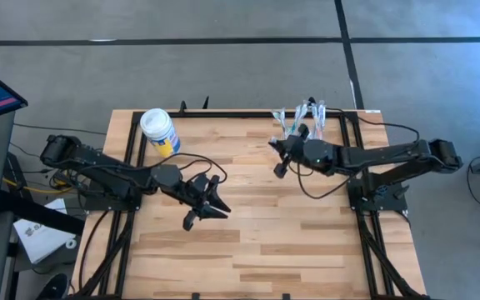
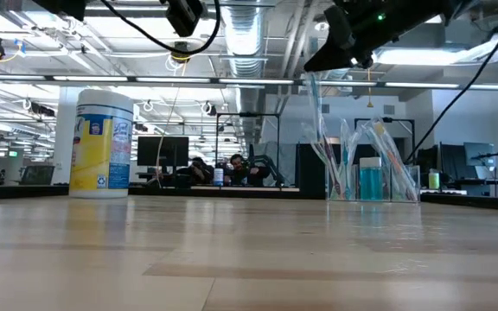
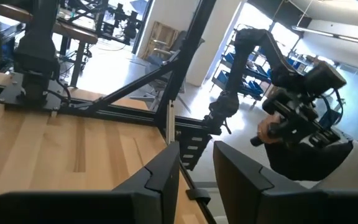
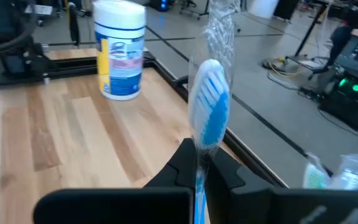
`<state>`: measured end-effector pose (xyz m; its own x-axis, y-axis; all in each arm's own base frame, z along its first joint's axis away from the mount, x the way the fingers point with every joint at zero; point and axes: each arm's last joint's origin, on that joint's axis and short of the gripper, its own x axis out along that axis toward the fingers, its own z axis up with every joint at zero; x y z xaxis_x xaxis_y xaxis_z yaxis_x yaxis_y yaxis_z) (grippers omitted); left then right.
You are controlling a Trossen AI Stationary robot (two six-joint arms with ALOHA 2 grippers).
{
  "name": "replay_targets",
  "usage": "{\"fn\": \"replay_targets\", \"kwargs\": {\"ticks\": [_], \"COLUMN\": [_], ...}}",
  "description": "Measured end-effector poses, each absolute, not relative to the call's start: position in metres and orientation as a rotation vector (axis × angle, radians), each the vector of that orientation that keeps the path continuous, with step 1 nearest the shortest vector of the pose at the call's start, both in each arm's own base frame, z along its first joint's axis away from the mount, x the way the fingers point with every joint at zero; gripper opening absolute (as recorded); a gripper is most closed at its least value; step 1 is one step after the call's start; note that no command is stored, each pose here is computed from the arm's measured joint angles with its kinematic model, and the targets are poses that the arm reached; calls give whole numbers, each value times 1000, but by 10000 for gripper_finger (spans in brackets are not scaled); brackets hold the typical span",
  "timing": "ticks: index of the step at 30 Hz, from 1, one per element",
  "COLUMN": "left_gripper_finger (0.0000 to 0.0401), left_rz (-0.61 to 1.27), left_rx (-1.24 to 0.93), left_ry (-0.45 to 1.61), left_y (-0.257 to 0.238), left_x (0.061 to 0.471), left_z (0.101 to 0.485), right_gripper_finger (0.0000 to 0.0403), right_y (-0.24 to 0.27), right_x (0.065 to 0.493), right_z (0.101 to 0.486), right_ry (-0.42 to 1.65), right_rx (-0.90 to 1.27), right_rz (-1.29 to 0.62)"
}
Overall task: Pick & Place toothbrushing station
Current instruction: Put the blue toothbrush into the left transparent organizer
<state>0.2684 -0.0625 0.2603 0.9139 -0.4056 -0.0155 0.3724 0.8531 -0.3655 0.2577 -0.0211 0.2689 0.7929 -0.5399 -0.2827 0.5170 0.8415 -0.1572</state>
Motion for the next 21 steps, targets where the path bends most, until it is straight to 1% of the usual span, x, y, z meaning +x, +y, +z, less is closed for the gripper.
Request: {"fn": "replay_targets", "kwargs": {"ticks": [9,15,21], "left_gripper_finger": [94,94,94], "left_rz": [-407,-431,-390], "left_rx": [-364,-334,-334], "left_ry": [93,91,84], "left_y": [-71,-77,-76], "left_x": [267,265,265], "left_z": [260,260,260], "right_gripper_finger": [0,0,0], "right_y": [-42,-53,-61], "right_x": [244,226,206], "right_z": [275,260,257], "right_ry": [332,283,239], "right_rx": [-23,14,23], "right_rz": [-630,-643,-701]}}
